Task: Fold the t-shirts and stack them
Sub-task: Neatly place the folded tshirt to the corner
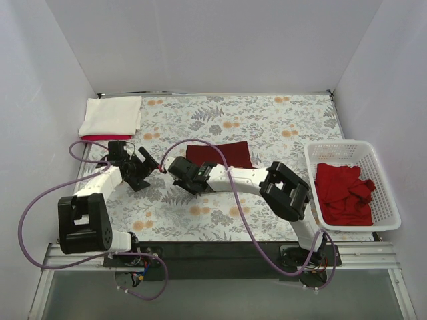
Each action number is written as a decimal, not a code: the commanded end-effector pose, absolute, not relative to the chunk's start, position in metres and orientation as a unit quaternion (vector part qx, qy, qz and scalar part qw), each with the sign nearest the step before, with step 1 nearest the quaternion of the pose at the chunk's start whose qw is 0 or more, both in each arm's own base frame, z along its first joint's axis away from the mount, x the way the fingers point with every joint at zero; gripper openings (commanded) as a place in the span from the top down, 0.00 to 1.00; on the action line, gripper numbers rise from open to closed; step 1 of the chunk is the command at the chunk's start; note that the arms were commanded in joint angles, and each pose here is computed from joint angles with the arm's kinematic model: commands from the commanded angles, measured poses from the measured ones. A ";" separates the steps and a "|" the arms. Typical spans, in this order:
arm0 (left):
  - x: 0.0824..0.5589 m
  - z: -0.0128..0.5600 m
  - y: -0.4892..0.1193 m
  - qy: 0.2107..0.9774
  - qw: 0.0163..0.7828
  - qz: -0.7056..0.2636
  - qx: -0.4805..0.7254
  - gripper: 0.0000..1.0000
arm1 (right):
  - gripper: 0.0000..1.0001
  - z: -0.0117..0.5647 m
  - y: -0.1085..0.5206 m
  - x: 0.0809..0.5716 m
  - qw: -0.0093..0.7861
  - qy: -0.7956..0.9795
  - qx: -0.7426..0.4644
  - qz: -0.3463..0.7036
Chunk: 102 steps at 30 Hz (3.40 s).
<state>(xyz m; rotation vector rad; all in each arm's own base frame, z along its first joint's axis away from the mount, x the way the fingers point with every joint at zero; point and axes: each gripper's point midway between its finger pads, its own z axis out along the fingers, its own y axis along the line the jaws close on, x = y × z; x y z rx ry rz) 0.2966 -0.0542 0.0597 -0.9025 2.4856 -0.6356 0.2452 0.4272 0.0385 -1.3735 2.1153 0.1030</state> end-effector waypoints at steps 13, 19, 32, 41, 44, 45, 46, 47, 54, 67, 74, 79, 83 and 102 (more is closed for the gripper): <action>0.303 0.068 -0.147 0.853 0.114 -0.386 -0.331 0.07 | 0.99 0.121 0.431 0.240 0.373 0.797 -0.432 0.198; 0.309 0.057 -0.175 0.852 0.095 -0.394 -0.330 0.07 | 0.99 0.119 0.431 0.238 0.372 0.798 -0.426 0.208; 0.308 0.014 -0.197 0.865 0.062 -0.368 -0.336 0.33 | 0.99 0.114 0.433 0.234 0.364 0.800 -0.423 0.222; 0.326 0.009 -0.197 0.880 0.099 -0.363 -0.288 1.00 | 0.75 0.113 0.428 0.230 0.362 0.799 -0.422 0.227; 0.333 0.003 -0.188 0.900 0.110 -0.326 -0.270 1.00 | 0.57 0.117 0.412 0.233 0.376 0.803 -0.415 0.206; 0.335 0.000 -0.184 0.905 0.113 -0.312 -0.266 1.00 | 0.53 0.118 0.405 0.236 0.385 0.805 -0.408 0.194; 0.347 0.006 -0.181 0.908 0.129 -0.307 -0.253 1.00 | 0.49 0.129 0.397 0.236 0.397 0.803 -0.400 0.193; 0.347 -0.001 -0.167 0.921 0.135 -0.271 -0.243 1.00 | 0.41 0.121 0.382 0.235 0.393 0.811 -0.395 0.180; 0.399 0.023 -0.108 0.948 0.192 -0.159 -0.198 1.00 | 0.16 0.135 0.286 0.229 0.406 0.844 -0.310 0.162; 0.507 0.087 -0.024 0.955 0.268 0.040 -0.119 1.00 | 0.02 0.104 0.206 0.193 0.373 0.878 -0.262 0.148; 0.544 0.125 0.004 0.943 0.309 0.094 -0.073 1.00 | 0.02 0.089 0.210 0.187 0.337 0.890 -0.266 0.152; 0.561 0.152 0.019 0.932 0.338 0.109 -0.066 1.00 | 0.02 0.081 0.218 0.187 0.309 0.899 -0.269 0.155; 0.569 0.182 0.033 0.917 0.377 0.117 -0.064 1.00 | 0.02 0.079 0.224 0.190 0.292 0.903 -0.275 0.152; 0.578 0.237 0.101 0.889 0.425 0.168 -0.038 1.00 | 0.03 0.070 0.232 0.192 0.245 0.921 -0.272 0.135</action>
